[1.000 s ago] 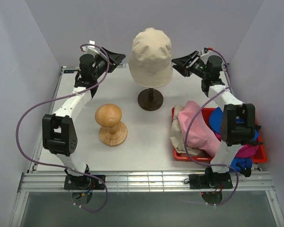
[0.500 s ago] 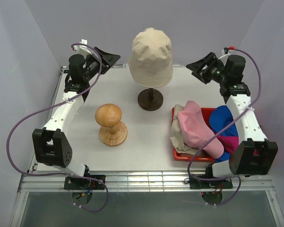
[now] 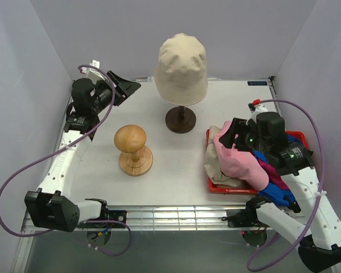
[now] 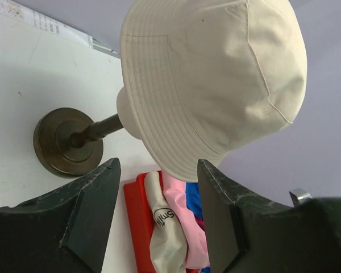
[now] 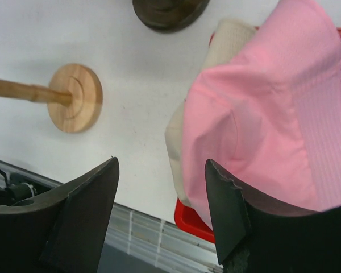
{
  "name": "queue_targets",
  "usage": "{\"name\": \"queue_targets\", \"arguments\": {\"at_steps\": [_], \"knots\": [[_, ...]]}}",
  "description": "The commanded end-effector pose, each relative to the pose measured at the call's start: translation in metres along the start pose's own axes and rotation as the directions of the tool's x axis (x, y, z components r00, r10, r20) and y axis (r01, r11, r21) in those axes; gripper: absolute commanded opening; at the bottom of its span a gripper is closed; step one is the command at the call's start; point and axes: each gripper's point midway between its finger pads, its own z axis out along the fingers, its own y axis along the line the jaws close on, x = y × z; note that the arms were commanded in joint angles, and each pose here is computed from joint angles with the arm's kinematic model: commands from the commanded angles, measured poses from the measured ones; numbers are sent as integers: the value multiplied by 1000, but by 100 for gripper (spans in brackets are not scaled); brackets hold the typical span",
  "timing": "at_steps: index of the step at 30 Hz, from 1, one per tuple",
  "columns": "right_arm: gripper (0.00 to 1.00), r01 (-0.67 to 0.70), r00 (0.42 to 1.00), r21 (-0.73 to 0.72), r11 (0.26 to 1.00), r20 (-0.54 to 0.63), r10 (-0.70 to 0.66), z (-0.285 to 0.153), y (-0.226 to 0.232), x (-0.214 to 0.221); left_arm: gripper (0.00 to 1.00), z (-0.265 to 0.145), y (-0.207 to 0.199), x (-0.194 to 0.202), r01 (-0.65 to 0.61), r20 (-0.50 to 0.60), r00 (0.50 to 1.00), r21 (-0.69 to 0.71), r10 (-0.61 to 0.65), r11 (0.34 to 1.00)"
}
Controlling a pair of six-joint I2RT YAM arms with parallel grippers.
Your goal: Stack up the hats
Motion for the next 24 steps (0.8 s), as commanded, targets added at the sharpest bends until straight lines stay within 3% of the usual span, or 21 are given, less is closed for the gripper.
{"name": "queue_targets", "arguments": {"at_steps": [1, 8, 15, 24], "knots": [[67, 54, 996, 150, 987, -82, -42, -2, -26, 35, 66, -24, -19, 1, -31, 4, 1000, 28, 31, 999], [66, 173, 982, 262, 950, -121, -146, -7, -32, 48, 67, -37, -20, 6, -31, 3, 1000, 15, 31, 999], [66, 269, 952, 265, 926, -218, -214, 10, -30, 70, 66, -41, -14, 13, -22, -5, 1000, -1, 22, 1000], [66, 344, 927, 299, 890, -257, -272, 24, -33, 74, 66, -35, -8, 15, -15, -20, 1000, -14, 15, 1000]]}}
